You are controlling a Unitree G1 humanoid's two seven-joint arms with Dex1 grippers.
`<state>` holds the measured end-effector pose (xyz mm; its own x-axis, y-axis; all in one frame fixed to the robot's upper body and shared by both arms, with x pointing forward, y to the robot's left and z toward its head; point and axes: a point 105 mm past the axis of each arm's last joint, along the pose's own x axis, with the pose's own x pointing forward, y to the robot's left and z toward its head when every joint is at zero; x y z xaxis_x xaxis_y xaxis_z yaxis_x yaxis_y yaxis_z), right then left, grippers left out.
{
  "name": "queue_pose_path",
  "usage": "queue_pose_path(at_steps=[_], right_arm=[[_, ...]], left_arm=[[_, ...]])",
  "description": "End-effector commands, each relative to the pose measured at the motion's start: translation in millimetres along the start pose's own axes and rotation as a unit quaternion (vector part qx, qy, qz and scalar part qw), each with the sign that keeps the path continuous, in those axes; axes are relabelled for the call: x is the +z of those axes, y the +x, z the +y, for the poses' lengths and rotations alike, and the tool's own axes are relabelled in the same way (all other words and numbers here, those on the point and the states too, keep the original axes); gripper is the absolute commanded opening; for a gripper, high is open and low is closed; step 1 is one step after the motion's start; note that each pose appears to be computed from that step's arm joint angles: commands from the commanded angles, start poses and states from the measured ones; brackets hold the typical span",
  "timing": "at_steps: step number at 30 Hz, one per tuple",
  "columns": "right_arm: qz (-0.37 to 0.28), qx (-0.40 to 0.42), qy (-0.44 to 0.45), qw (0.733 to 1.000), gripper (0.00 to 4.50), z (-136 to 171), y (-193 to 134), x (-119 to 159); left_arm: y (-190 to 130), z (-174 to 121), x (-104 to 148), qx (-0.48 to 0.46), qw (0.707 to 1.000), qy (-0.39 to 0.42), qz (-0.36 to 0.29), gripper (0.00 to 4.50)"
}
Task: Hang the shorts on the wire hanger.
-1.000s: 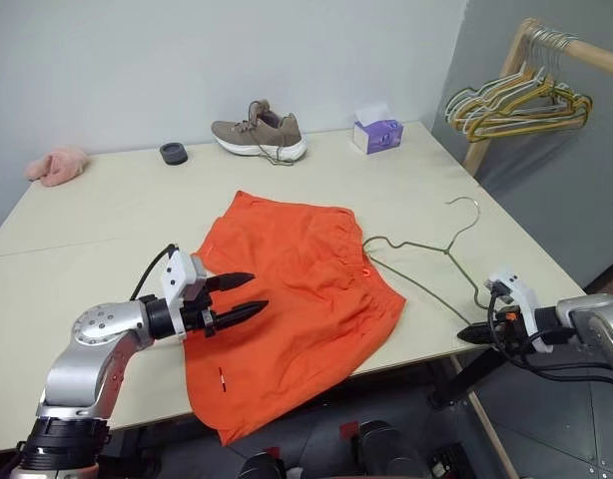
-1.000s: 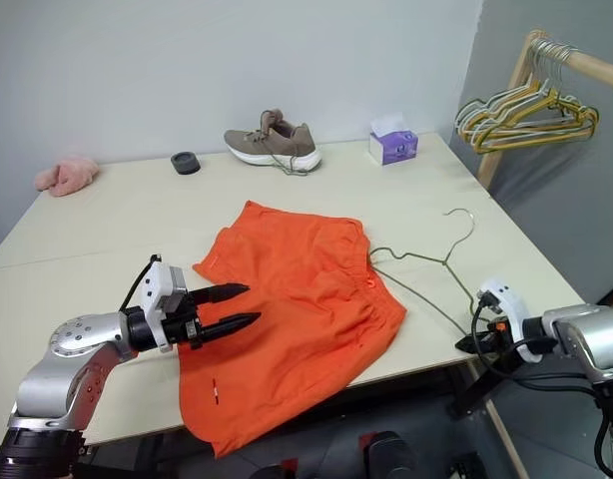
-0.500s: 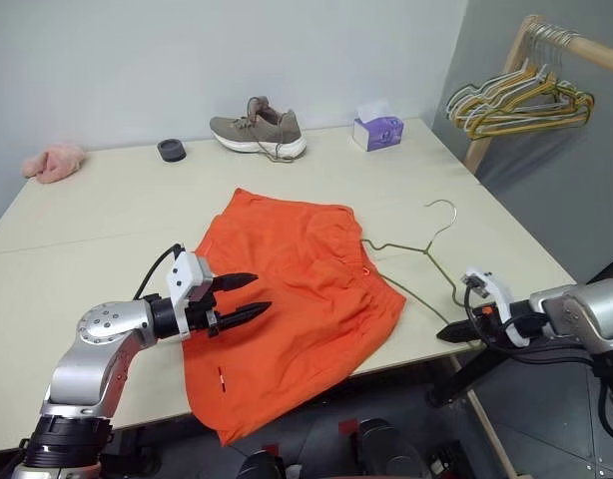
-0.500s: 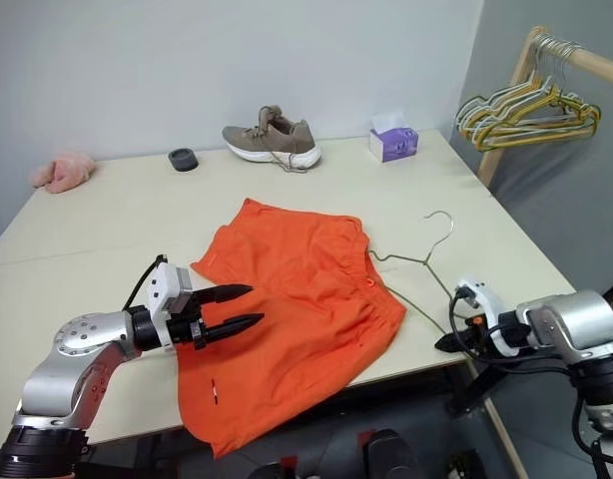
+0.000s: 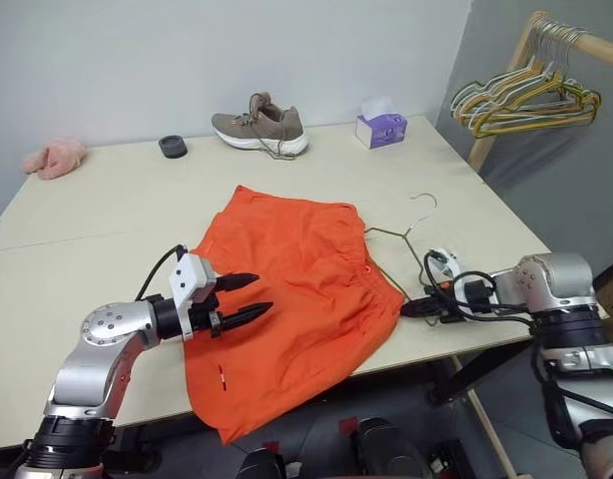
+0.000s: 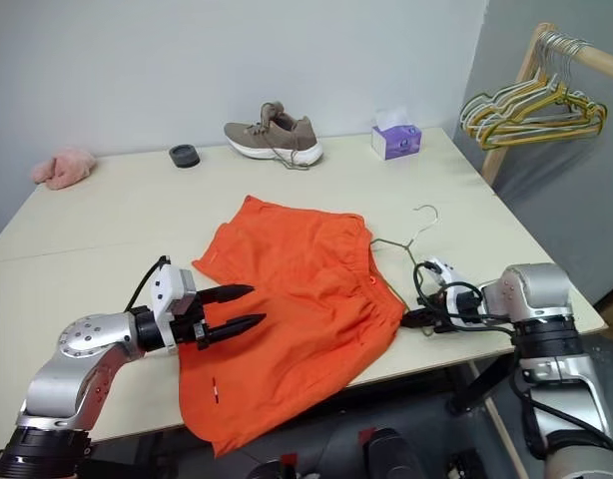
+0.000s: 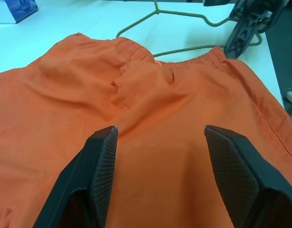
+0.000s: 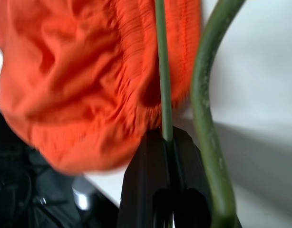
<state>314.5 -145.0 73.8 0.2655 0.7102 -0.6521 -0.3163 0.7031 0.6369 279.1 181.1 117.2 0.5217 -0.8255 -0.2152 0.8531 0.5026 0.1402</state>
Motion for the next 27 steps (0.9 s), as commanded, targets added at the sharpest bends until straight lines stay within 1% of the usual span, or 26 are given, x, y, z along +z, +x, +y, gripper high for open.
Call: queue_pose_path(at_steps=[1, 3, 5, 7, 10, 13, 16, 19, 23, 24, 27], right_arm=[[-0.05, 0.004, -0.025, 0.998, 0.0, 11.0, 0.0, 22.5], [-0.062, 0.01, -0.047, 0.997, 0.0, 17.4, 1.9, 27.2], [-0.078, 0.006, -0.121, 0.99, 0.0, 27.8, 1.5, 33.4], [-0.096, -0.007, -0.216, 0.972, 0.0, 36.6, -0.8, 38.6], [-0.121, -0.021, -0.315, 0.941, 0.0, 50.2, -3.3, 46.4], [-0.124, -0.041, -0.406, 0.904, 0.0, 60.9, -3.0, 48.1], [-0.11, -0.056, -0.473, 0.873, 0.0, 64.7, 0.6, 43.7], [-0.097, -0.07, -0.529, 0.84, 0.0, 65.6, 3.5, 39.8], [-0.083, -0.092, -0.608, 0.785, 0.0, 66.0, 4.4, 39.6], [-0.081, -0.095, -0.619, 0.775, 0.0, 66.2, 4.5, 39.7], [-0.08, -0.096, -0.635, 0.762, 0.0, 67.5, 5.6, 39.6]], left_arm=[[0.8, 2.6, 11.0, 0.003, 1.0, 0.023, -0.015, 3.07], [1.0, 4.0, 11.9, 0.007, 1.0, 0.021, -0.018, 3.07], [0.8, 7.8, 12.9, 0.018, 0.999, 0.019, -0.02, 3.07], [-0.3, 15.5, 13.4, 0.04, 0.999, 0.013, -0.02, 3.07], [-3.6, 31.3, 17.1, 0.08, 0.996, -0.005, -0.03, 3.07], [-9.7, 49.6, 27.0, 0.112, 0.993, 0.008, -0.044, 3.61], [-19.5, 69.6, 44.7, 0.138, 0.988, 0.031, -0.06, 4.47], [-29.7, 83.1, 63.3, 0.139, 0.986, 0.068, -0.062, 4.47], [-36.1, 88.7, 74.6, 0.11, 0.985, 0.13, -0.028, 4.47], [-36.6, 90.2, 76.1, 0.105, 0.984, 0.144, -0.021, 4.47], [-35.6, 93.8, 78.8, 0.091, 0.98, 0.179, -0.001, 4.47]])
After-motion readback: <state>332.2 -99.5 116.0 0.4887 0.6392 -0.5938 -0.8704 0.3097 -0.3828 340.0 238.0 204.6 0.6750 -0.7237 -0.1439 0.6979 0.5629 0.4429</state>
